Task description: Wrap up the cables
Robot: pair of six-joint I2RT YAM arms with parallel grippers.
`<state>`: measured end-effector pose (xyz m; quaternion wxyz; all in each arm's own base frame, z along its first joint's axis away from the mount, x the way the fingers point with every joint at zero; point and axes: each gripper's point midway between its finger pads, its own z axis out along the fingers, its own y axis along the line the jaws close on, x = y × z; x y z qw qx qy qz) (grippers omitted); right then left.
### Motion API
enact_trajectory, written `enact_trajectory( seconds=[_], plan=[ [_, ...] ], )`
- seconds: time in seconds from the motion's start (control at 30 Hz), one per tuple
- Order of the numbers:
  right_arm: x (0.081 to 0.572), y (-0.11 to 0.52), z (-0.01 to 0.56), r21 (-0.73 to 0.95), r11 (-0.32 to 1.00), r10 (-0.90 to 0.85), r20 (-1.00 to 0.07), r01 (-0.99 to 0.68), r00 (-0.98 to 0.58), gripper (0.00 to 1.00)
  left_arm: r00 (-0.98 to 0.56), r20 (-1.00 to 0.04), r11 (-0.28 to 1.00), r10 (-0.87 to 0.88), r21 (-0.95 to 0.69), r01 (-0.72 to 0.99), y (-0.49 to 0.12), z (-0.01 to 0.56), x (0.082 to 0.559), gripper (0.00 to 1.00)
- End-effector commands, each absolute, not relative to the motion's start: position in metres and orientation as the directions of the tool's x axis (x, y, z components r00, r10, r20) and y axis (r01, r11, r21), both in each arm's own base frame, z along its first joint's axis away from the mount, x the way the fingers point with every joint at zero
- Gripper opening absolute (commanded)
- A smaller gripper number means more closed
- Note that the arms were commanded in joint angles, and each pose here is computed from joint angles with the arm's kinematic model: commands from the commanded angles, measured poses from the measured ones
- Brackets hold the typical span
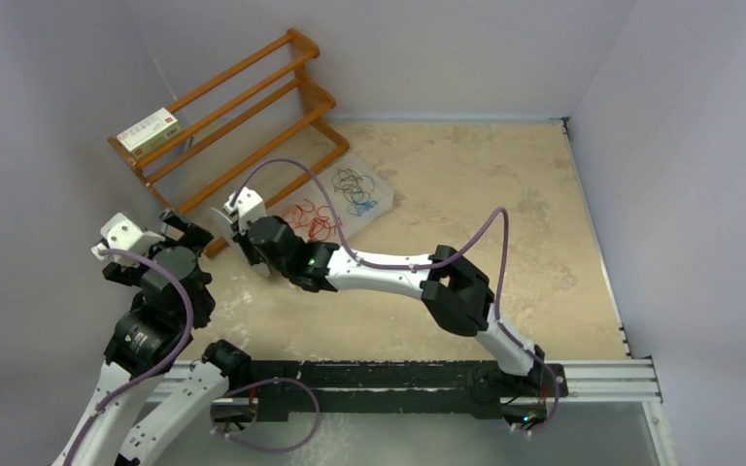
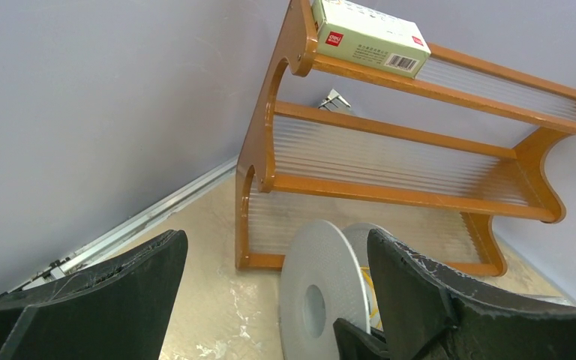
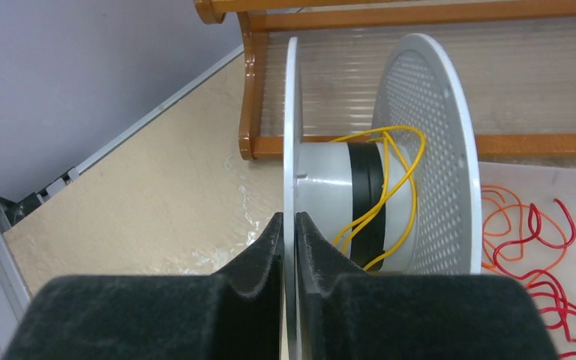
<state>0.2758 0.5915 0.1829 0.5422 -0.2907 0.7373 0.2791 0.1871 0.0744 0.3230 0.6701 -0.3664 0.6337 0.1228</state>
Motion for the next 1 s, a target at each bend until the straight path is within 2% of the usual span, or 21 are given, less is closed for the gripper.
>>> enact_trajectory(
  seconds=[0.0,0.2,0.4,0.67,0.97],
  plan=[
    [0.285,0.600,0.238,0.139,0.686,0.008,-0.983,-0.715,-0.183,0.14,0.188,-0.933,0.699,-0.308,-0.356,-0.620,0.074,0.327,0.189,0.89],
    [0.282,0.603,0.244,0.150,0.671,0.025,-0.983,-0.726,-0.180,0.41,0.185,-0.935,0.701,-0.303,-0.350,-0.622,0.075,0.326,0.188,0.89],
    [0.273,0.591,0.272,0.171,0.652,0.069,-0.984,-0.739,-0.166,0.57,0.187,-0.935,0.699,-0.302,-0.351,-0.623,0.075,0.326,0.188,0.90],
    [0.252,0.535,0.315,0.173,0.640,0.096,-0.985,-0.749,-0.146,0.62,0.181,-0.937,0.701,-0.300,-0.345,-0.624,0.074,0.325,0.189,0.90],
    [0.264,0.441,0.328,0.131,0.751,0.063,-0.990,-0.647,-0.128,0.63,0.143,-0.944,0.729,-0.296,-0.320,-0.605,0.066,0.321,0.198,0.90]
  ],
)
